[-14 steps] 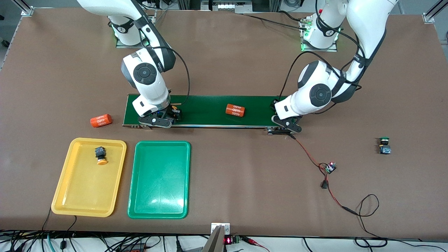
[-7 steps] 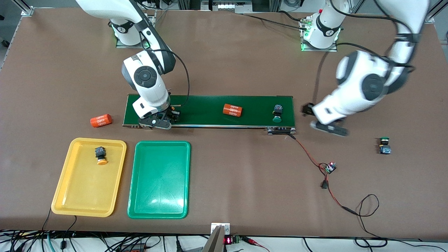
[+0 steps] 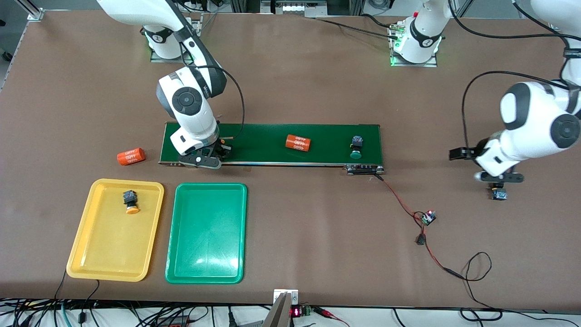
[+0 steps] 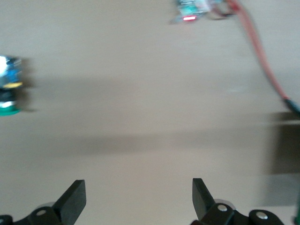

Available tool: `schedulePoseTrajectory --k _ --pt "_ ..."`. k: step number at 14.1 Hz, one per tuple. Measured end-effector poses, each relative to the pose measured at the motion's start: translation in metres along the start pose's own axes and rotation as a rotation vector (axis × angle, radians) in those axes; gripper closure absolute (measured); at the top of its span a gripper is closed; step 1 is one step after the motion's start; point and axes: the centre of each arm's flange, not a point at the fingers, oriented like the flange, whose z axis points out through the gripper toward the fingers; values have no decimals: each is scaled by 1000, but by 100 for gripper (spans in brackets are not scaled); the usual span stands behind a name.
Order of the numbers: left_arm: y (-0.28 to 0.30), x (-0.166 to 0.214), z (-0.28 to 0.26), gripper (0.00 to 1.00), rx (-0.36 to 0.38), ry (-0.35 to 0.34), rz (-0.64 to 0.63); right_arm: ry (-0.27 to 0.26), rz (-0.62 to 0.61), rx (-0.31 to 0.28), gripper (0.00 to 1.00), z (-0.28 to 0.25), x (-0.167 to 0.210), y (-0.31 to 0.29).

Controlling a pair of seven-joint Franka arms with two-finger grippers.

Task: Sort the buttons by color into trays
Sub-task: 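Carry the yellow button to the yellow tray while the left gripper withdraws, then release the yellow button into the tray while the left gripper grasps a green button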

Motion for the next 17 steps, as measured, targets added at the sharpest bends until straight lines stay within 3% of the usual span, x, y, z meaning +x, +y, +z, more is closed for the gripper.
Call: schedulePoseTrajectory --k 4,7,13,17 --pt "-76 16 2 0 -17 28 -110 -25 -100 -48 59 -28 14 21" --pt "-120 40 22 0 27 28 -93 -15 -186 -64 59 -53 30 51" --pt "-133 76 51 0 35 31 -69 0 -305 -167 59 -51 78 159" --pt "-141 76 59 0 31 30 -23 27 -392 -163 59 -47 100 219"
